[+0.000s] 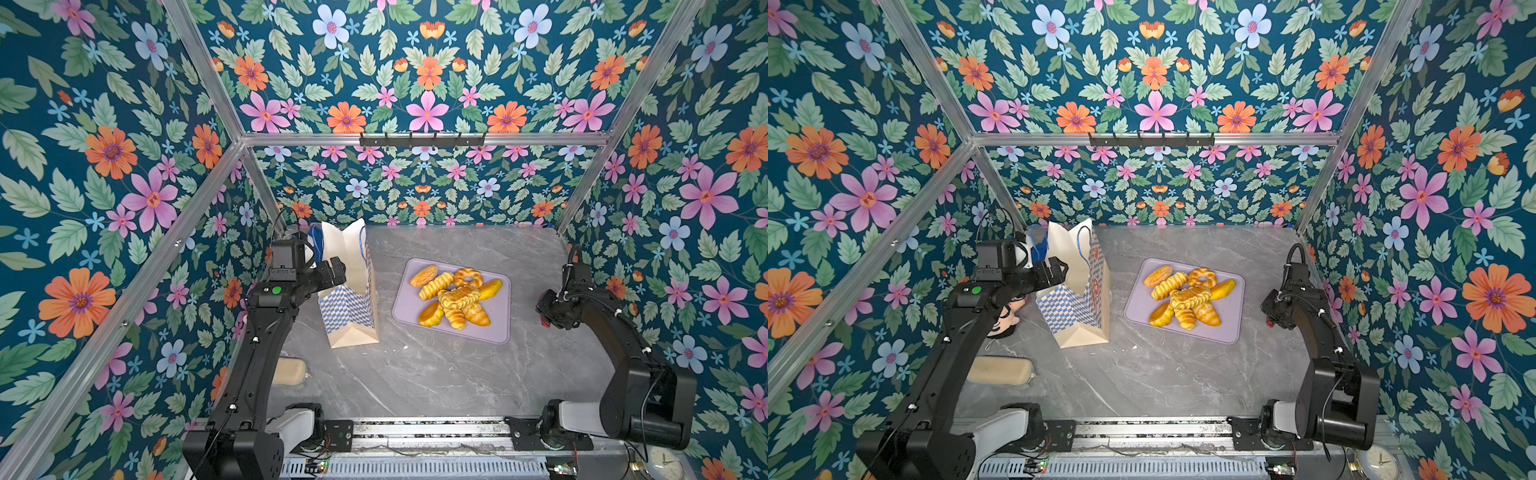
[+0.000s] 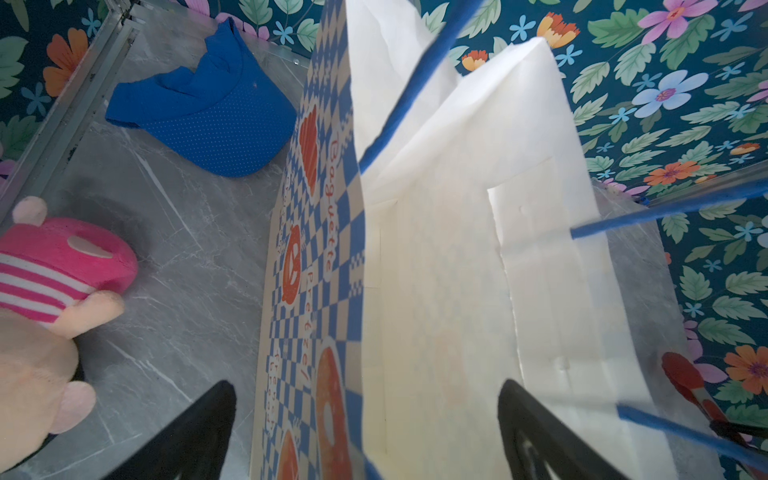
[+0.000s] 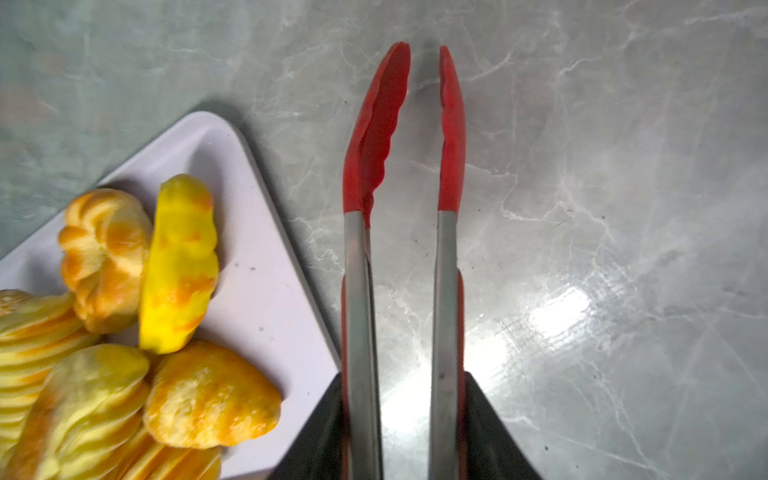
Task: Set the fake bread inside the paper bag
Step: 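Lift the tongs and carry them toward the bread tray with the right gripper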
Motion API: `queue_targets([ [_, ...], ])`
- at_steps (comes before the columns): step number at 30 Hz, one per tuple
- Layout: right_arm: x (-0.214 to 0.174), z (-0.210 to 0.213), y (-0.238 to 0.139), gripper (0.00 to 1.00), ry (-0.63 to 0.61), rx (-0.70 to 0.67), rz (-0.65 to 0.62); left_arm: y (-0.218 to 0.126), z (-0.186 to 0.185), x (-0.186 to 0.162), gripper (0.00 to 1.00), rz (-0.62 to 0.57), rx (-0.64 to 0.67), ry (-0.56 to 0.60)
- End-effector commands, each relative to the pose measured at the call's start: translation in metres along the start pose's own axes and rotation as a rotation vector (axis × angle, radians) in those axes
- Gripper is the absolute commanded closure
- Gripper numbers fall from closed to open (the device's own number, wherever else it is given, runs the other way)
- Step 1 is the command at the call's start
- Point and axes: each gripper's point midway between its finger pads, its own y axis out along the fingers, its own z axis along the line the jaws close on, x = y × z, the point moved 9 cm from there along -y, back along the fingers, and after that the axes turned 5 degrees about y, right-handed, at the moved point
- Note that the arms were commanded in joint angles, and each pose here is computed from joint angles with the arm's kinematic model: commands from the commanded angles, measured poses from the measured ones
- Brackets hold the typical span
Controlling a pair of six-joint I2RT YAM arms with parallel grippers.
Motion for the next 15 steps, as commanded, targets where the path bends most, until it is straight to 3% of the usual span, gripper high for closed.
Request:
queue_targets([
  [1, -0.005, 0.002, -0.016, 0.6, 0.009, 0.051, 0.001, -0.002, 0.001, 0.003, 0.0, -0.003, 0.023, 0.016],
  [9, -0.009, 0.016, -0.056, 0.63, -0.021, 0.203, -0.049, -0.007, 0.002, 0.008, 0.0, 0.0, 0.058, 0.031],
  [15, -0.024, 0.056, -0.086, 0.64, -0.188, 0.275, -0.05, -0.011, 0.003, 0.011, 0.0, 0.002, 0.092, 0.039],
])
